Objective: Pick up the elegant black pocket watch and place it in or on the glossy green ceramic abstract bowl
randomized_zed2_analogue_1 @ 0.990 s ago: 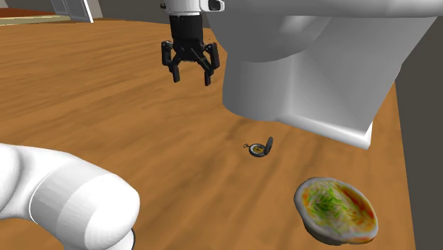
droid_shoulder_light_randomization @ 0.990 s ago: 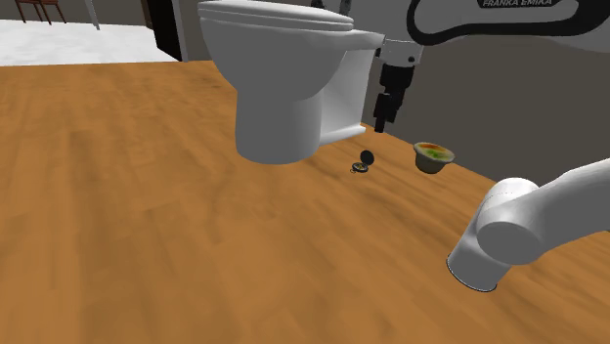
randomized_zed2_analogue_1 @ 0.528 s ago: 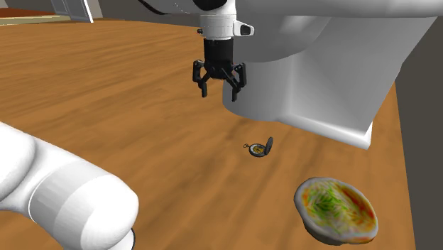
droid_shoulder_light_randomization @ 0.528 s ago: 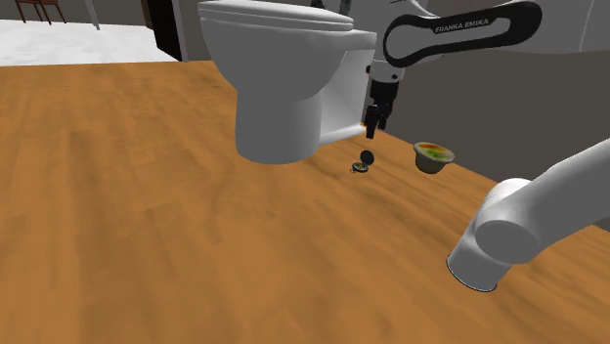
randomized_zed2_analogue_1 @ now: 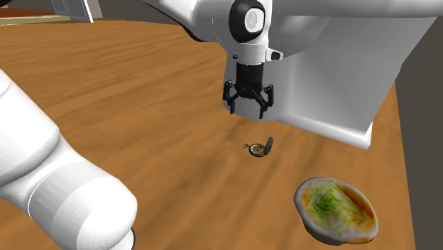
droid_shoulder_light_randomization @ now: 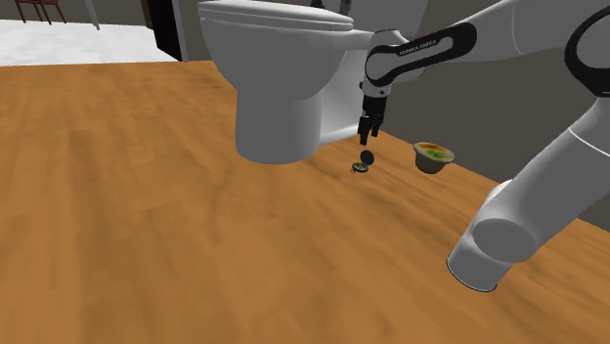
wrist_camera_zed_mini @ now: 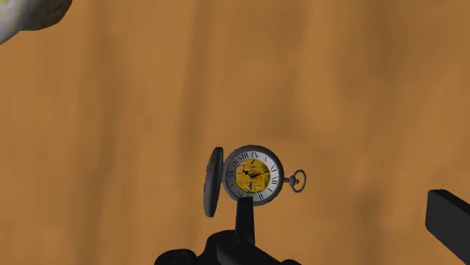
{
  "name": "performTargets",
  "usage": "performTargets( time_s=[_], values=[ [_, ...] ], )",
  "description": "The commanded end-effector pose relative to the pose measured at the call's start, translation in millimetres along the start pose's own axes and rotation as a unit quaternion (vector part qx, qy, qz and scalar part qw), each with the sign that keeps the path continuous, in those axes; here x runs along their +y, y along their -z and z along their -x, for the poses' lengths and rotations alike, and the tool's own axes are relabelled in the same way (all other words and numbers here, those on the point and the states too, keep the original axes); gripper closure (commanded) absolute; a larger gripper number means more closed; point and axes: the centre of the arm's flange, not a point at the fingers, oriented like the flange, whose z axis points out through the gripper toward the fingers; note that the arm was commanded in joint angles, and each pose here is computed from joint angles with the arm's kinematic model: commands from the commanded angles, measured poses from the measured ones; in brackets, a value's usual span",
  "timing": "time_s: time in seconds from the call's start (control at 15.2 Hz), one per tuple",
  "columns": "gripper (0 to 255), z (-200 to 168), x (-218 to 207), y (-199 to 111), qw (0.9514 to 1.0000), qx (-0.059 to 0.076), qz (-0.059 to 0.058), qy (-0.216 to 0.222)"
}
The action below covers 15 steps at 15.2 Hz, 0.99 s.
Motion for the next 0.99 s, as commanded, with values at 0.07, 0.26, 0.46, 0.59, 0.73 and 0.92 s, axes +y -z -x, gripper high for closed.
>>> performTargets(
  time_s=[0.07, 0.26, 0.46, 0.59, 0.73, 0.92],
  values=[
    [0, -18.6, 25.4, -22.5, 1.0, -0.005, 0.0, -0.004],
    [0, -36.9, 52.6, -45.9, 0.9999, -0.01, 0.001, -0.008],
    [0, -54.7, 80.1, -69.5, 0.9998, -0.015, 0.001, -0.013],
    [0, -57.4, 84.6, -78.6, 0.9998, -0.016, 0.001, -0.013],
    [0, -57.1, 84.6, -89.2, 0.9998, -0.016, 0.001, -0.013],
    [0, -56.6, 84.6, -105.0, 0.9998, -0.016, 0.001, -0.013]
  ],
)
